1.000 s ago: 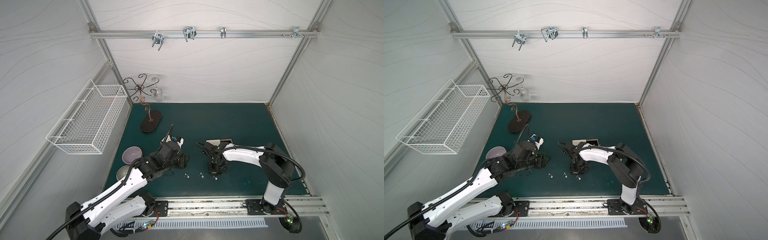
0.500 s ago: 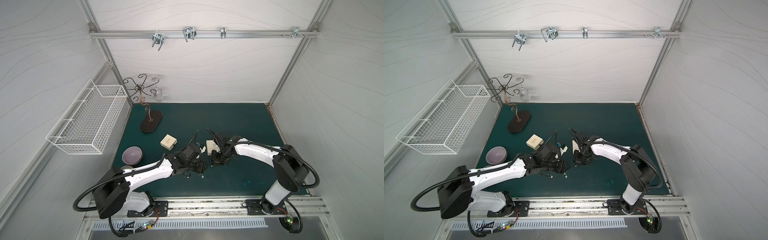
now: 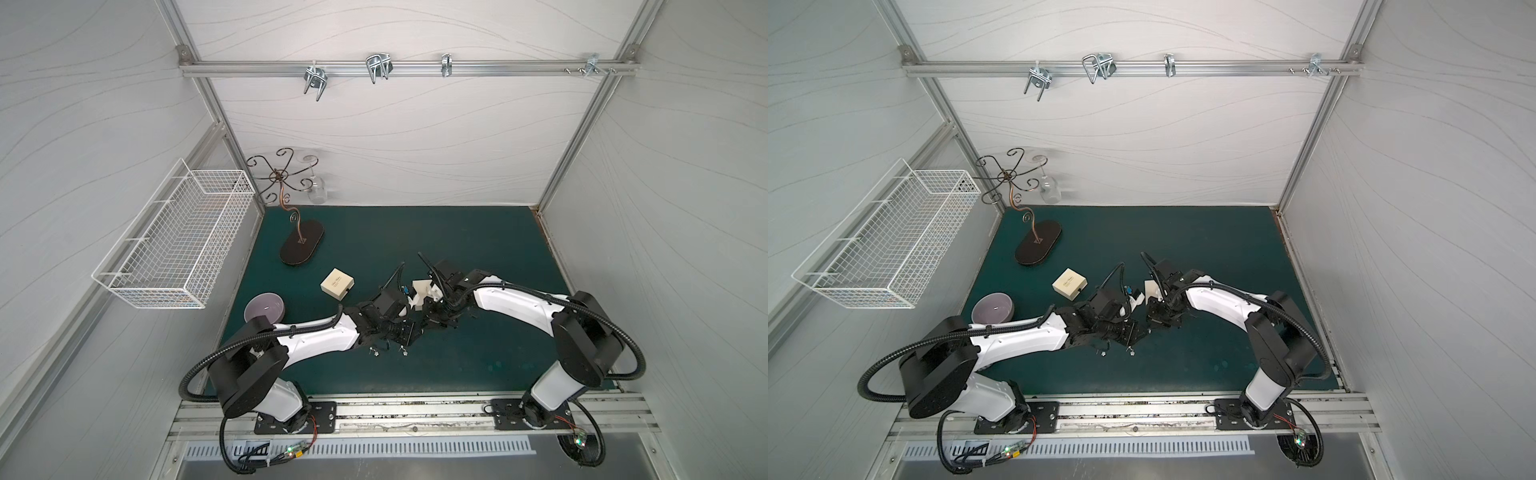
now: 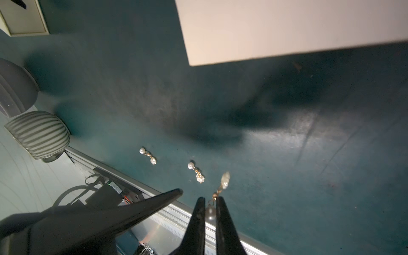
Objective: Place the earrings into the drawer-style jewelry box
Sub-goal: Pick up the earring from the center of the board.
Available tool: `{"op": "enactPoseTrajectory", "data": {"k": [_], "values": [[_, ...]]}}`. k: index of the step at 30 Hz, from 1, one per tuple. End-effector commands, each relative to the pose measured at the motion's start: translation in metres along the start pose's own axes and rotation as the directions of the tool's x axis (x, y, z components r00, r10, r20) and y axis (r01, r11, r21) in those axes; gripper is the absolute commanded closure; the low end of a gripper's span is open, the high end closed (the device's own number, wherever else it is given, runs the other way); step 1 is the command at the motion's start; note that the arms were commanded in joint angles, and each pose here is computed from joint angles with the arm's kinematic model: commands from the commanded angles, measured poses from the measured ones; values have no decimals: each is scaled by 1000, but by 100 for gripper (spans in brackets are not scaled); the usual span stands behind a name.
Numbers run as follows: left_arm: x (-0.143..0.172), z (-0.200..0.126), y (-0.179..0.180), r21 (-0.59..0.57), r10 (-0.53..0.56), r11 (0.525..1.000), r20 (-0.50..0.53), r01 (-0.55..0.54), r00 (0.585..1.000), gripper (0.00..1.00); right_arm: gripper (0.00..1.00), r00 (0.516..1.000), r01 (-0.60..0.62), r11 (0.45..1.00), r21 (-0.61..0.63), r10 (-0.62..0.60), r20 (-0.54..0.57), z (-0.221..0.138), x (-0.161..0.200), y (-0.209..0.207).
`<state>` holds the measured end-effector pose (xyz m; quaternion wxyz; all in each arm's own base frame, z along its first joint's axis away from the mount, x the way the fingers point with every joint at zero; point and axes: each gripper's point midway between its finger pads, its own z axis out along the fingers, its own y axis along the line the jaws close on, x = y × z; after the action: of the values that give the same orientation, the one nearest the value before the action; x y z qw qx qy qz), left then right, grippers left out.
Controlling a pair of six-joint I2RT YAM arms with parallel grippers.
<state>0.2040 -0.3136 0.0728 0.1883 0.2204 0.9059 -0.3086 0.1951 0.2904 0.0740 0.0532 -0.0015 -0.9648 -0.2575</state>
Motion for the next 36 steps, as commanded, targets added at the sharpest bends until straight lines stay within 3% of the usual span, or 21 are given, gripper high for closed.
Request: {"op": "enactPoseTrajectory", "data": {"k": [1,19,28,36], "values": [[-15,0,-11,48,32,998,45,-34,998,66,88,1000,6,1000,-29,-6,6,-9,4,5],[-17,4,-10,54,37,998,45,-39,998,83,88,1000,6,998,-65,-6,-3,-15,8,11],[-19,1,-13,67,42,997,55,-46,998,98,88,1000,9,997,-76,-9,0,-16,10,12],[-21,-11,-20,90,44,995,55,-49,998,100,72,994,73,985,-157,-60,89,-35,1,23]]}}
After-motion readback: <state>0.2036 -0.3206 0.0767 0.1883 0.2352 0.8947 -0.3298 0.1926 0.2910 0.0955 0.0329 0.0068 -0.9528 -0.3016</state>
